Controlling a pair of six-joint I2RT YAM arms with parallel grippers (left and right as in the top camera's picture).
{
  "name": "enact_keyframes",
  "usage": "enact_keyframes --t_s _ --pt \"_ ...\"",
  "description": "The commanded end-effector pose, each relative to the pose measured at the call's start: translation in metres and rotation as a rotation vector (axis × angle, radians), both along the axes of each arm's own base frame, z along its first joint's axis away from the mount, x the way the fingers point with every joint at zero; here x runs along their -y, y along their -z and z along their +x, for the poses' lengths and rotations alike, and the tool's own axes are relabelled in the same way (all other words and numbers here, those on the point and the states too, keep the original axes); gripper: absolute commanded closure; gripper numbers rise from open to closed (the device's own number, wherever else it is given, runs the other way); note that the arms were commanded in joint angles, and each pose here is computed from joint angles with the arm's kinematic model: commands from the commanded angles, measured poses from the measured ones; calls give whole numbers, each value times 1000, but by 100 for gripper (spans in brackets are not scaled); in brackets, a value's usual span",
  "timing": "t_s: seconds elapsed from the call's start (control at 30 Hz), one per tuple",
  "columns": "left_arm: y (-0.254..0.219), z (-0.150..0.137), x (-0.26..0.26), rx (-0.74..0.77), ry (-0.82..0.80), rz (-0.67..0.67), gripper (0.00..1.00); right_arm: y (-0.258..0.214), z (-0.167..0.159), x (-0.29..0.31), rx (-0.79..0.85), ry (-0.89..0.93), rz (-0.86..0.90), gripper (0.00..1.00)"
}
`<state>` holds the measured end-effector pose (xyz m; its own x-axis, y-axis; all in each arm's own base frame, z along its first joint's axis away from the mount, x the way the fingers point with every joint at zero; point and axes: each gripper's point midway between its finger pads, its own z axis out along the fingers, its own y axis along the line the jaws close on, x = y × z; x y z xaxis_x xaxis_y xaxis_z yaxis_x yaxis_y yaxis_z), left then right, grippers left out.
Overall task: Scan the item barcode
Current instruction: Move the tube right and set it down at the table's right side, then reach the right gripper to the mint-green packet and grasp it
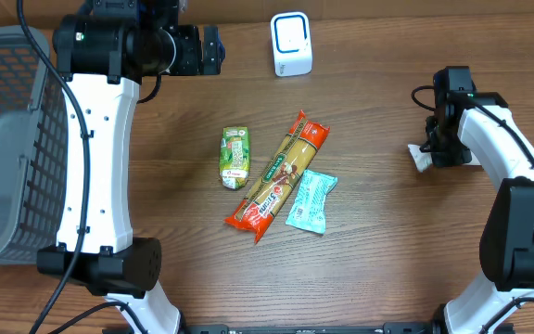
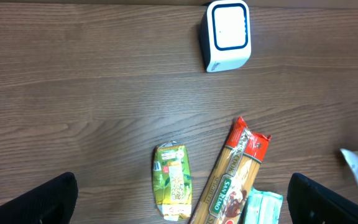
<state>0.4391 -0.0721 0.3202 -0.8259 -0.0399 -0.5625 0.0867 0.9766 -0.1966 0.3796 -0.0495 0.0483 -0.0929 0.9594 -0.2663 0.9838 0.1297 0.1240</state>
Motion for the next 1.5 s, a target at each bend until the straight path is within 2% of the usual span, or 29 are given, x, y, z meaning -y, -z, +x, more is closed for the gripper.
enact_keyframes --t_s 0.0,0.13,0.27,0.4,0.5,0.53,0.57,0.63,0.67,0.7,0.8,1.0,1.17,1.27,1.4,1.47 --pt "0 2 0 5 10 13 0 -20 10 2 5 -184 -46 2" --pt "0 2 0 5 10 14 1 -49 22 -15 -3 -448 -13 0" --pt "0 2 0 5 10 13 1 -85 31 -68 40 -785 108 0" --pt "0 2 0 5 10 13 0 -86 19 -139 89 -1062 301 0" --pt "0 2 0 5 10 13 1 -73 4 -166 53 -1158 329 0" --pt "0 2 0 5 10 14 1 -68 0 -175 43 -1211 322 5" --pt "0 2 0 5 10 13 0 -58 -7 -192 40 -1373 291 14" --pt "0 2 0 5 10 13 0 -48 -12 -208 49 -1541 250 25" --pt "0 2 0 5 10 13 0 -38 -16 -222 72 -1712 197 30" --pt "0 2 0 5 10 14 0 -32 -17 -228 83 -1787 165 33" --pt "0 2 0 5 10 14 0 -17 -19 -242 114 -1933 91 33" --pt "0 2 0 5 10 14 0 9 -29 -242 81 -2003 23 34" --pt "0 2 0 5 10 14 0 26 -45 -232 12 -1997 49 41" --pt "0 2 0 5 10 13 0 32 -52 -229 -9 -1996 62 41" --pt "0 2 0 5 10 13 0 42 -54 -216 -64 -1955 21 31" --pt "0 2 0 5 10 13 0 46 -48 -197 -136 -1830 -54 25"
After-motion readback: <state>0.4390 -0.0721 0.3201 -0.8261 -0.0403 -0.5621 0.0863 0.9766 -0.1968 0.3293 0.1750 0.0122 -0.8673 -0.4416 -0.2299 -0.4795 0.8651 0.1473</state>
